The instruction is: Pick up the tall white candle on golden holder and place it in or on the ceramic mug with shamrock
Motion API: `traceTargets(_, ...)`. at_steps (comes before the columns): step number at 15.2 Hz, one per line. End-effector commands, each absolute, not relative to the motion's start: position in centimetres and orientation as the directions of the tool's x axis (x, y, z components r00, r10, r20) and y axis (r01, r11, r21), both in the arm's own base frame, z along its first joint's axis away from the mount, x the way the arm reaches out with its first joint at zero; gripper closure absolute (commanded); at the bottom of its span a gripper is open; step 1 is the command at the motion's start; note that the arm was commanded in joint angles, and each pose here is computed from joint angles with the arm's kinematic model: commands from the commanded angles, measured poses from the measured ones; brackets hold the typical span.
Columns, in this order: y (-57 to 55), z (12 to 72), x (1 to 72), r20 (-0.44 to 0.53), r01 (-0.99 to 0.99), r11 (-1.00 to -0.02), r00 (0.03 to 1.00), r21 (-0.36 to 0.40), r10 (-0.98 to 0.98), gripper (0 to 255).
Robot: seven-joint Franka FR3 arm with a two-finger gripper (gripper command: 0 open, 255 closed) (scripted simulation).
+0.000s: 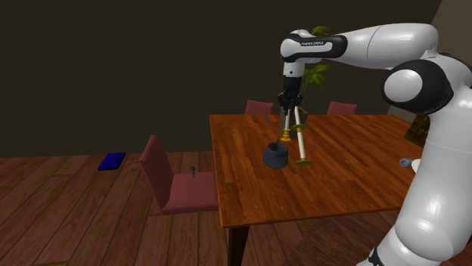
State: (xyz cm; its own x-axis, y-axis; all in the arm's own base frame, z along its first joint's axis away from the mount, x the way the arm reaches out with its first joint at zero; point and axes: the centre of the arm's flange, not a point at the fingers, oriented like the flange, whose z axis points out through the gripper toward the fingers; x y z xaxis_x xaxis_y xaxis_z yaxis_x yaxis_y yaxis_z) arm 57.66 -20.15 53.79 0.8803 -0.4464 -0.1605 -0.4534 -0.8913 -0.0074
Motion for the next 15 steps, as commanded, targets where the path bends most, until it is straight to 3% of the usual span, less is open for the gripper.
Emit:
traceTargets(1,-20.2,52.8,57.6,-0.160,-0.453,-0.891,0.880,-0.008,-0.446,255)
traceTargets(15,-20.2,49.2,57.6,-0.160,-0.453,-0.891,0.880,-0.008,-0.446,255)
